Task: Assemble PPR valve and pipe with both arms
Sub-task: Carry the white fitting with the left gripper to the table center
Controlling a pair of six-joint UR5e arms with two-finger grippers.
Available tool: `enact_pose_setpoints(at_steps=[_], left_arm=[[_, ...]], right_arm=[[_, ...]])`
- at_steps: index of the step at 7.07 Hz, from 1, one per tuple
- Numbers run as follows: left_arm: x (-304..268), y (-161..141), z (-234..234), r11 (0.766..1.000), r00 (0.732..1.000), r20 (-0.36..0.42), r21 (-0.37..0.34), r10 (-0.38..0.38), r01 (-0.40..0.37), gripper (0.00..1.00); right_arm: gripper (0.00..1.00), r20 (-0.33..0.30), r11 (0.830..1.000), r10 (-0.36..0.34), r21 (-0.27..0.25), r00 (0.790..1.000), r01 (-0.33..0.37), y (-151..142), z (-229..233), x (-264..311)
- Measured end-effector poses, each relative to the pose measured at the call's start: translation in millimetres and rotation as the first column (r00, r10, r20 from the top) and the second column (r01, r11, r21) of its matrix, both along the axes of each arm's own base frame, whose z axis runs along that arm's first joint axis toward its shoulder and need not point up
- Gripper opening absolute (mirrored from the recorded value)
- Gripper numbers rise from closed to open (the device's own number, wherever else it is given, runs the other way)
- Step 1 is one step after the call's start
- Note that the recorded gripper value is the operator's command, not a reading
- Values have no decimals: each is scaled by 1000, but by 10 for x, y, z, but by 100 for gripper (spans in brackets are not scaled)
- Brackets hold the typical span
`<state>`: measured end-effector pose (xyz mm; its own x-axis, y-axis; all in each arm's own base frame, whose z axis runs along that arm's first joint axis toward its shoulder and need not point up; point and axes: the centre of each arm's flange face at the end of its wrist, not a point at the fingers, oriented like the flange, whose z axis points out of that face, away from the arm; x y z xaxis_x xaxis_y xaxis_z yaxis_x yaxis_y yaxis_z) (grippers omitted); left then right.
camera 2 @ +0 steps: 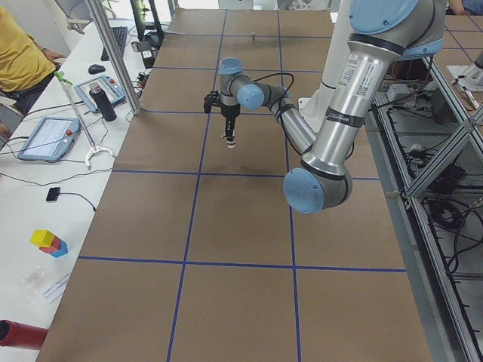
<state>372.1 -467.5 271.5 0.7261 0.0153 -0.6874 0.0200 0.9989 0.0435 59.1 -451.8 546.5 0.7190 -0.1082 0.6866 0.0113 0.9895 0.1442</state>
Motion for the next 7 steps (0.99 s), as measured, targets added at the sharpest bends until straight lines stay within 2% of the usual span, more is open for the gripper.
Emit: enact_pose_setpoints(at_steps=[1, 3, 5, 7], left_arm=[[485, -63, -386, 998, 999, -6, -57, -40, 40, 0], [1461, -193, -1105, 986, 994, -10, -128, -107, 105, 0], [2158, -318, -1448, 978, 989, -24, -149, -149, 144, 0], [2446, -346, -1437, 979, 988, -29, -143, -154, 148, 20]], right_arm=[[100, 0, 1000, 0, 0, 1000, 0, -5, 2, 0], [100, 0, 1000, 0, -2, 1000, 0, -11, 10, 0], [100, -1, 1000, 0, -4, 1000, 0, -14, 17, 1], [100, -1, 1000, 0, -4, 1000, 0, -17, 16, 0]])
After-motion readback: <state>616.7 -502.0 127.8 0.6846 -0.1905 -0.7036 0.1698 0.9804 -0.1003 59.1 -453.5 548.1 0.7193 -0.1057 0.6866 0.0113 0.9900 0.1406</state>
